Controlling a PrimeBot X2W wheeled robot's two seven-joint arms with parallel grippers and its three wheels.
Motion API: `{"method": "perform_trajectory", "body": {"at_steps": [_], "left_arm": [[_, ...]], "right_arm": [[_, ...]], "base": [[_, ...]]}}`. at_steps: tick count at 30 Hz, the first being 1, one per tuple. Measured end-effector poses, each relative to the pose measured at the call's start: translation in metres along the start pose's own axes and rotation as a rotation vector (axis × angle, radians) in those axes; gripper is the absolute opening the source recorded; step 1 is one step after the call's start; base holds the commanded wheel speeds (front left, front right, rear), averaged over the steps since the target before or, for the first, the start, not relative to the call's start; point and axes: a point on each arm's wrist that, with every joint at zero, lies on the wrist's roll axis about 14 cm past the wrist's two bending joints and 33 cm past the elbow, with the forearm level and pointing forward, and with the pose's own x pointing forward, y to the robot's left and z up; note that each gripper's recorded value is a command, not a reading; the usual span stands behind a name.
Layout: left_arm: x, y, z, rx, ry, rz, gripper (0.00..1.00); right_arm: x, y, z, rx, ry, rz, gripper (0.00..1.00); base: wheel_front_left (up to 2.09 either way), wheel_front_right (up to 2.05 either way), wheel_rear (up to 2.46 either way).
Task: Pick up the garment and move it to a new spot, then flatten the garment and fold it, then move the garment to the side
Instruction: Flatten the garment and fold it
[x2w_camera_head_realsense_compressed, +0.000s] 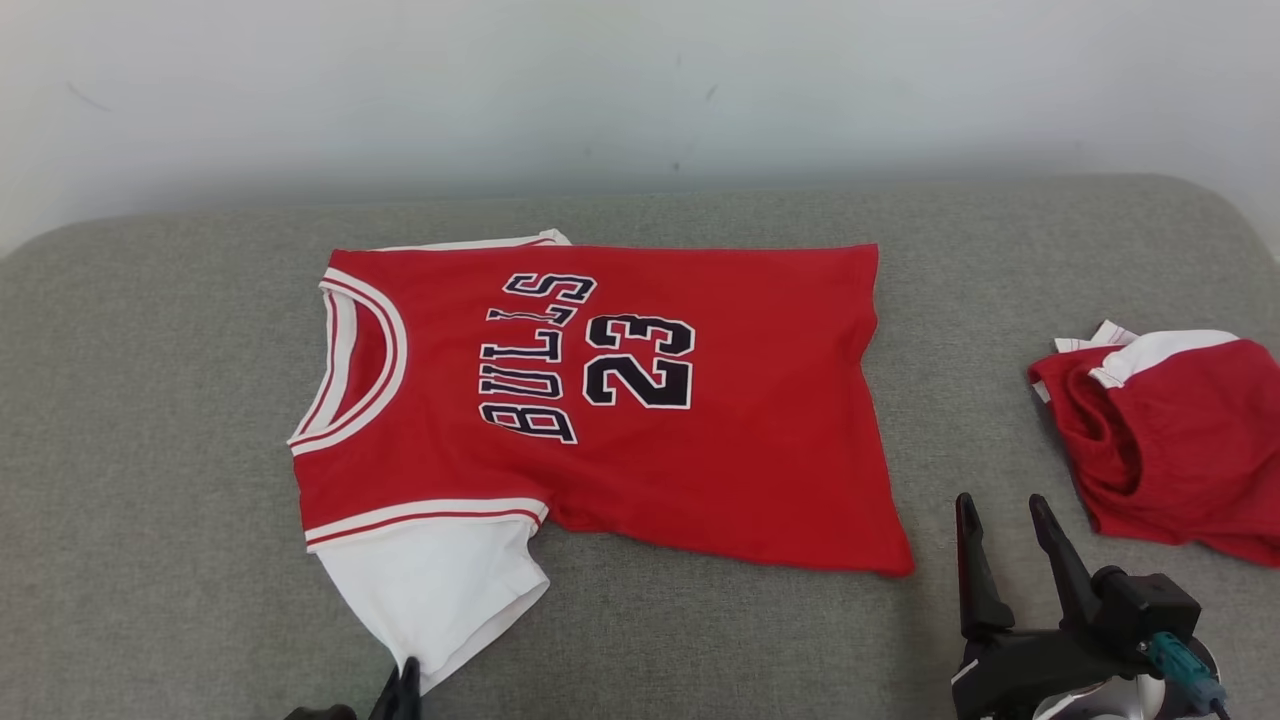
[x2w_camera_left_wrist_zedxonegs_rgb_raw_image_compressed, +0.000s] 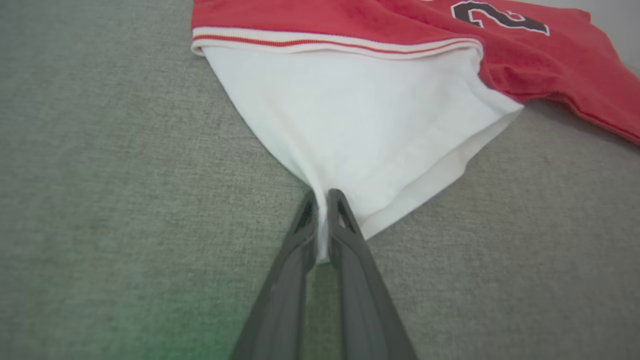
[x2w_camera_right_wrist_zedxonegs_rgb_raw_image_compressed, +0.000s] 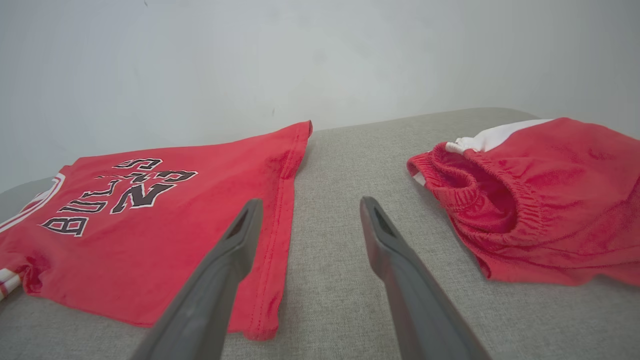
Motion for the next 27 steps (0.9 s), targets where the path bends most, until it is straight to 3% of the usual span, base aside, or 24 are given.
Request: {"method": "perform_trajectory", "body": {"at_steps": [6,13,25,26,27], "left_arm": [[-0.001,0.003,0.011,0.002,-0.030,0.009,0.00],[-0.008,0.027,0.029,0.021,-0.091,0.083,0.00],[-0.025,0.056,0.026,0.028,-0.091,0.156,0.00],[-0.025,0.057,0.026,0.028,-0.091,0.159,0.00],[-0.025,0.057,0.026,0.029,-0.091,0.161,0.00]], "right_arm": [[0.000,0.011,-0.015,0.037,0.042,0.023,1.00],[0.000,0.030,-0.049,0.087,0.147,0.063,1.00],[0.018,0.039,-0.089,0.132,0.270,0.059,1.00],[0.019,0.040,-0.091,0.132,0.276,0.062,0.82],[0.020,0.041,-0.092,0.133,0.279,0.063,0.45]], "base": [[0.00,0.00,0.00],[0.00,0.00,0.00],[0.00,0.00,0.00],[0.00,0.00,0.00],[0.00,0.00,0.00]]}}
